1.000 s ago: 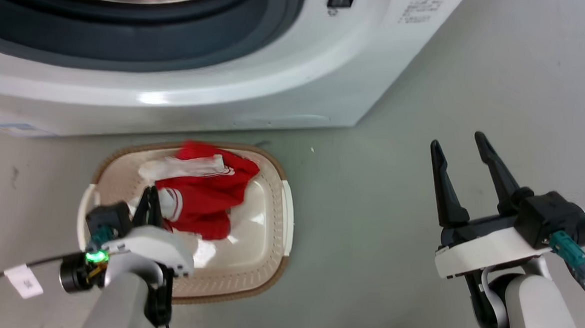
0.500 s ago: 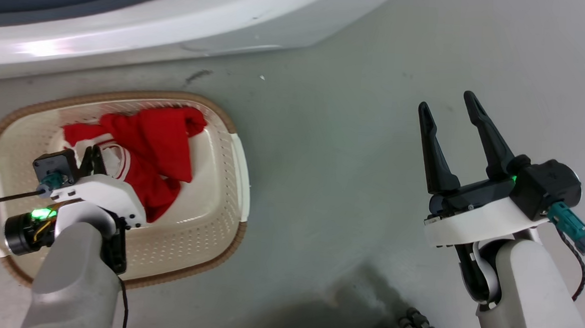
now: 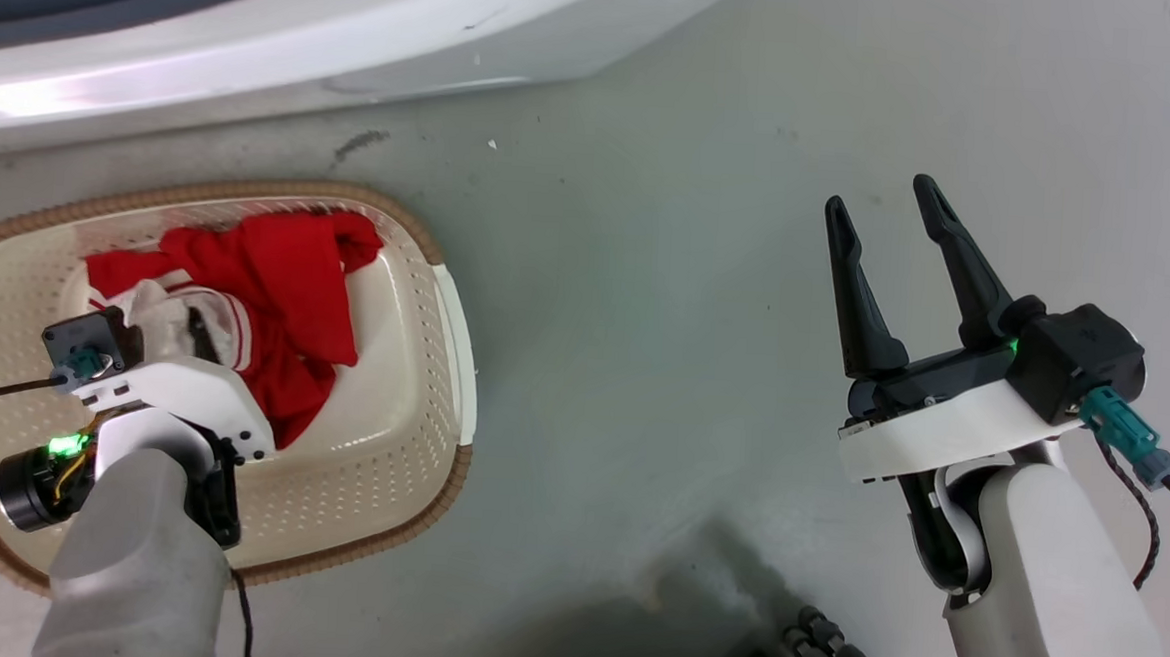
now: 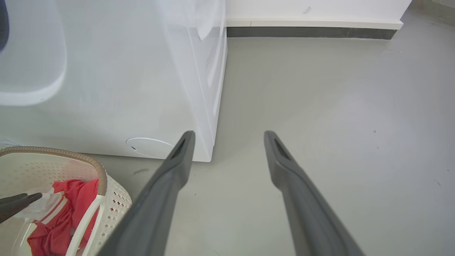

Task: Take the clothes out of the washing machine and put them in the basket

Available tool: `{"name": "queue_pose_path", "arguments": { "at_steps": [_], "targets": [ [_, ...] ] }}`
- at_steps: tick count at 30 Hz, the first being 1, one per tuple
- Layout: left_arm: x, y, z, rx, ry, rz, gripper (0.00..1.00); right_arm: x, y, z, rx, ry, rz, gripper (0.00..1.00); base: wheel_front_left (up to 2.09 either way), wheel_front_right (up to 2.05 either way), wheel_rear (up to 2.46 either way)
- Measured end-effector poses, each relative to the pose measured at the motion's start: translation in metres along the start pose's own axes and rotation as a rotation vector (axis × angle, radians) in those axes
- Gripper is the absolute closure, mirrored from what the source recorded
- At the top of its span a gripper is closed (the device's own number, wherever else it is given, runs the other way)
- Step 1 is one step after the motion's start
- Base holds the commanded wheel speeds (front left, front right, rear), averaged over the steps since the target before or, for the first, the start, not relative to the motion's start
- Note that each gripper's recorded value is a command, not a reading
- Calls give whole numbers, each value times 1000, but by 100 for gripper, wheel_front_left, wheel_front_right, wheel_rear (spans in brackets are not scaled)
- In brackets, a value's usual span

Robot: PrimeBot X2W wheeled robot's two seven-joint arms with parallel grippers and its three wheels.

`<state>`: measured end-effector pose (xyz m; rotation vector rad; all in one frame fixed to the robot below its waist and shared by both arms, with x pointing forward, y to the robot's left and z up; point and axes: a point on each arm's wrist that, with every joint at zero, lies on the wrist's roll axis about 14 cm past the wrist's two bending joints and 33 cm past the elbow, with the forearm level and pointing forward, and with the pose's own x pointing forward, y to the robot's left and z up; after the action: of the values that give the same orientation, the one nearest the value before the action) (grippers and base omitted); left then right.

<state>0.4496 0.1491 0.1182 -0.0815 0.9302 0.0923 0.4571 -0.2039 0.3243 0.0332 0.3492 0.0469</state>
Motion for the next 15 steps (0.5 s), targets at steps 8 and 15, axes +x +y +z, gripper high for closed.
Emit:
{"name": "queue_pose_path", "arguments": {
  "at_steps": [8,15],
  "targets": [
    [-42,-1,37,-51,-122,-21,0,-11,6,38,-18,-93,11,0,0,0,0],
    [-95,2,70,-60,-261,-46,0,-31,15,67,-30,-154,23,0,0,0,0]
  ]
}}
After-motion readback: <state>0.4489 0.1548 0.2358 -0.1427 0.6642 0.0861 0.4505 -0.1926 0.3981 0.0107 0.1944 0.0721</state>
